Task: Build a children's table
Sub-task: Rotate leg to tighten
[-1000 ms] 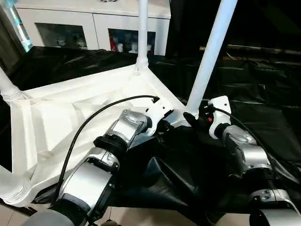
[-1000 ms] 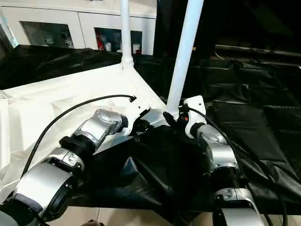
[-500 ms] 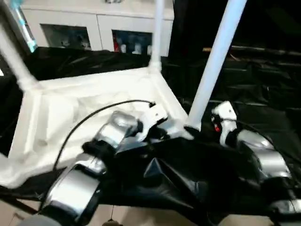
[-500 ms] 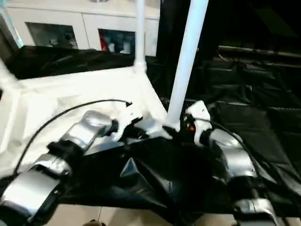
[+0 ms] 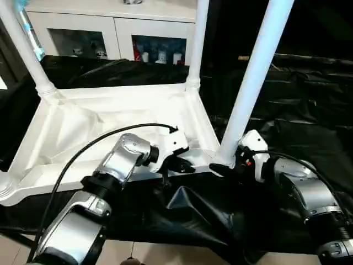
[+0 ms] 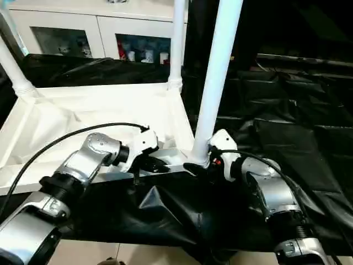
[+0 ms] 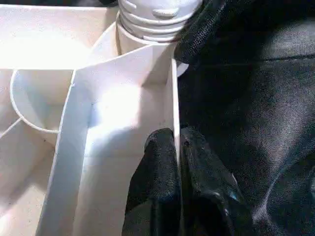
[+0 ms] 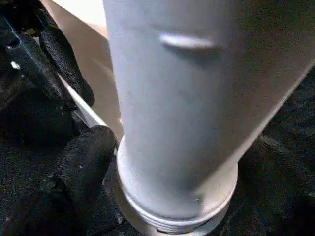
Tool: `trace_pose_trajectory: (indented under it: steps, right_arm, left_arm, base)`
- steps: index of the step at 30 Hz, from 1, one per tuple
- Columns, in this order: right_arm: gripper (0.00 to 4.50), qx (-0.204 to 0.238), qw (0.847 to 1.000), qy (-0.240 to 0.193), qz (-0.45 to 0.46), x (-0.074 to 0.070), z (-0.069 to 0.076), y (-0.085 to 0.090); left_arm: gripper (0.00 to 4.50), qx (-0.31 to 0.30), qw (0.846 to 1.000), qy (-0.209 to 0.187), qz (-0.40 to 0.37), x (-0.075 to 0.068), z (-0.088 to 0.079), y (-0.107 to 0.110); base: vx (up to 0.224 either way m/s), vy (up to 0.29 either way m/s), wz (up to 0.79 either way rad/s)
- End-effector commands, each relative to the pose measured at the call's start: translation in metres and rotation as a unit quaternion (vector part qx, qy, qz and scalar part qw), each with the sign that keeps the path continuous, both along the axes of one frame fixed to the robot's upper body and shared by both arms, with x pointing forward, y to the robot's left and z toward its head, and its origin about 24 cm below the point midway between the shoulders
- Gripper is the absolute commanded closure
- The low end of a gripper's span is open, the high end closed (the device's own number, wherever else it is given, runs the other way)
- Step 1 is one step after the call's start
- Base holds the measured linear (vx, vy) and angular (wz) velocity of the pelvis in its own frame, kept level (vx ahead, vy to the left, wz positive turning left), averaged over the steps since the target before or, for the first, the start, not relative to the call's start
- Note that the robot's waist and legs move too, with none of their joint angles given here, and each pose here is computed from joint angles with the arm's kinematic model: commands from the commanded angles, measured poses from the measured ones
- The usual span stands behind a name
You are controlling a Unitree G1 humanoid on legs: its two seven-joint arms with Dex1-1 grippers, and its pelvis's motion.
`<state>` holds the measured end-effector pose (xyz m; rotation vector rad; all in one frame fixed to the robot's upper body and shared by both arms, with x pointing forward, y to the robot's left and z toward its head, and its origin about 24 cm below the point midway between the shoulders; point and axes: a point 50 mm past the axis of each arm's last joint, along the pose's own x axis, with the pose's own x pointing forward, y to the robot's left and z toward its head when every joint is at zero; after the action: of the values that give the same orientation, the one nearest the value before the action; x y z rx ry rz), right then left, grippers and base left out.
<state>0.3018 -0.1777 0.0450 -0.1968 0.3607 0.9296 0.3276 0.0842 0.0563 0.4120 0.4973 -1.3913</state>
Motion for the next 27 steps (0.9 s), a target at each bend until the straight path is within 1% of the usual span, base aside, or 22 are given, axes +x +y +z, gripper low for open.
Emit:
trace_pose_trajectory:
  steps: [1,3,4,5,8,11,15,16,17,18,19,20,21,22,23,24,25,27]
  right_arm:
    - [0.77,0.012,1.0,-0.007,0.004,0.001,0.005,0.0]
    - [0.88,0.015,1.0,-0.005,0.005,0.0,0.004,0.0]
    - [1.0,0.017,1.0,-0.004,0.005,0.0,0.004,0.0]
    - [1.21,0.018,1.0,-0.003,0.006,0.0,0.004,0.0]
    - [1.27,0.024,1.0,-0.001,0.007,-0.001,0.003,0.001]
    - [1.63,0.032,0.999,0.003,0.009,-0.001,0.003,0.002]
    - [1.75,0.057,0.998,0.012,-0.009,-0.002,-0.001,0.006]
    - [1.75,0.057,0.998,0.012,-0.012,-0.001,-0.001,0.006]
    - [1.75,0.059,0.997,0.007,-0.055,0.003,-0.008,0.01]
    - [1.75,0.057,0.996,0.006,-0.068,0.004,-0.01,0.011]
    - [1.76,0.056,0.992,-0.001,-0.11,0.008,-0.016,0.014]
    - [1.76,0.057,0.99,-0.004,-0.132,0.01,-0.019,0.017]
    - [1.76,0.074,0.984,0.002,-0.165,0.013,-0.023,0.023]
    - [1.76,0.074,0.984,0.002,-0.165,0.013,-0.023,0.023]
    - [1.77,0.092,0.974,0.013,-0.205,0.017,-0.027,0.032]
    - [1.77,0.098,0.967,0.019,-0.232,0.021,-0.029,0.042]
    - [1.77,0.099,0.965,0.02,-0.241,0.023,-0.029,0.045]
    - [1.77,0.092,0.955,0.031,-0.282,0.031,-0.03,0.068]
  left_arm:
    - [4.5,-0.028,0.999,0.035,-0.018,-0.009,-0.008,-0.003]
    - [4.5,-0.028,0.999,0.037,-0.018,-0.01,-0.008,-0.003]
    - [4.5,-0.028,0.999,0.037,-0.018,-0.01,-0.008,-0.002]
    - [4.5,-0.028,0.999,0.038,-0.018,-0.01,-0.008,-0.002]
    - [4.5,-0.029,0.999,0.04,-0.017,-0.01,-0.008,-0.002]
    - [4.5,-0.03,0.998,0.044,-0.018,-0.01,-0.007,-0.001]
    - [4.5,-0.037,0.998,0.047,-0.006,-0.009,-0.007,-0.001]
    - [4.5,-0.037,0.998,0.047,-0.005,-0.009,-0.007,-0.001]
    - [4.5,-0.035,0.998,0.037,0.021,-0.004,-0.007,-0.005]
    - [4.5,-0.033,0.998,0.034,0.029,-0.003,-0.008,-0.006]
    - [4.5,-0.026,0.998,0.02,0.059,0.002,-0.009,-0.01]
    - [4.5,-0.022,0.997,0.012,0.077,0.005,-0.01,-0.013]
    - [4.5,-0.018,0.995,0.006,0.096,0.007,-0.011,-0.018]
    - [4.5,-0.018,0.995,0.006,0.096,0.007,-0.011,-0.018]
    - [4.5,-0.016,0.993,-0.001,0.117,0.01,-0.012,-0.027]
    - [4.5,-0.017,0.991,-0.002,0.13,0.01,-0.013,-0.035]
    - [4.5,-0.017,0.991,-0.001,0.134,0.01,-0.013,-0.038]
    - [4.5,-0.011,0.988,-0.003,0.152,0.009,-0.015,-0.056]
  base:
    - [0.0,0.0,0.0]
    - [0.0,0.0,0.0]
    - [0.0,0.0,0.0]
    - [0.0,0.0,0.0]
    - [0.0,0.0,0.0]
    - [0.0,0.0,0.0]
    - [0.0,0.0,0.0]
    - [0.0,0.0,0.0]
    - [0.0,0.0,0.0]
    - [0.0,0.0,0.0]
    - [0.0,0.0,0.0]
    - [0.0,0.0,0.0]
    - [0.0,0.0,0.0]
    - [0.0,0.0,0.0]
    - [0.0,0.0,0.0]
    - [0.0,0.0,0.0]
    - [0.0,0.0,0.0]
    - [0.0,0.0,0.0]
